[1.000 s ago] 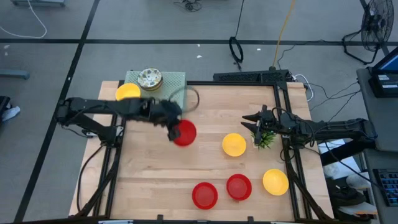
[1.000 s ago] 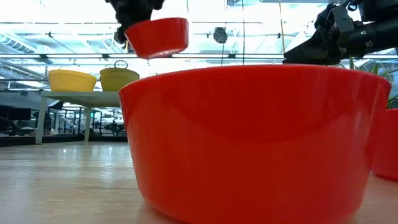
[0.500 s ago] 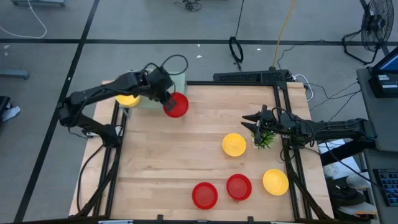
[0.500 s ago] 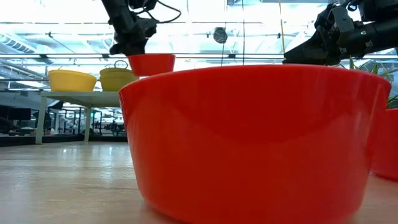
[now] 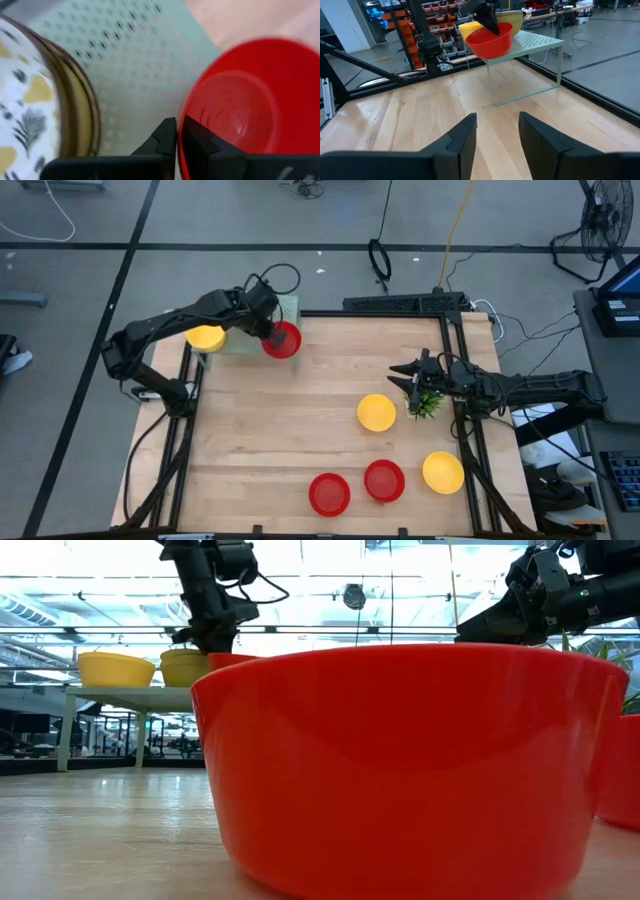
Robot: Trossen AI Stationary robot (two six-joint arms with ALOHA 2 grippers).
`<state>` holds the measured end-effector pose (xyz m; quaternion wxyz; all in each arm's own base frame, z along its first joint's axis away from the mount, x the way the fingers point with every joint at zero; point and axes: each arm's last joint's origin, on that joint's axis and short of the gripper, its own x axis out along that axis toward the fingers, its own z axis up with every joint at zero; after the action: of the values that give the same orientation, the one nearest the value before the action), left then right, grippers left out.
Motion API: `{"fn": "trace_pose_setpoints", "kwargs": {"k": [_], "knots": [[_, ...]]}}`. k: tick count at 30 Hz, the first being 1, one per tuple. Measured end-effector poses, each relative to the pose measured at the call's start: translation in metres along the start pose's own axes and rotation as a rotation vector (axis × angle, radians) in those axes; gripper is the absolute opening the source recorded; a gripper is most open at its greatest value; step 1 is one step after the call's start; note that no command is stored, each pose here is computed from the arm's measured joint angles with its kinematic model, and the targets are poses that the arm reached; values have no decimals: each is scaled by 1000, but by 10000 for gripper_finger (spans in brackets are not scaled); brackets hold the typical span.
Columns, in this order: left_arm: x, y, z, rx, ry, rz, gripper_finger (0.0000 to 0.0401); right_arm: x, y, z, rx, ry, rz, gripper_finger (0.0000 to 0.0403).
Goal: Pick & Place Mini bowls
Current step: Put the red bowl on the shelf, then stack the yellow bowl on the yellow bowl on the shelf
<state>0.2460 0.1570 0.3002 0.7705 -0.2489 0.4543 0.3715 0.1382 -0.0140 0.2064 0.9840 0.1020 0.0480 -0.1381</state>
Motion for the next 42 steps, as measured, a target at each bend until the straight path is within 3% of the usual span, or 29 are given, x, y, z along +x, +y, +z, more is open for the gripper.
{"fn": "trace_pose_setpoints", "kwargs": {"k": [9, 15, 25, 42], "knots": [[1, 4, 3, -105, -39, 74, 7, 0, 0, 0, 0, 0, 0, 137], [1, 4, 2, -111, -29, 80, 39, 0, 0, 0, 0, 0, 0, 137], [1, 5, 1, -133, -39, 113, 54, 0, 0, 0, 0, 0, 0, 137], [-7, -6, -9, -97, -40, 159, 146, 0, 0, 0, 0, 0, 0, 137]]}}
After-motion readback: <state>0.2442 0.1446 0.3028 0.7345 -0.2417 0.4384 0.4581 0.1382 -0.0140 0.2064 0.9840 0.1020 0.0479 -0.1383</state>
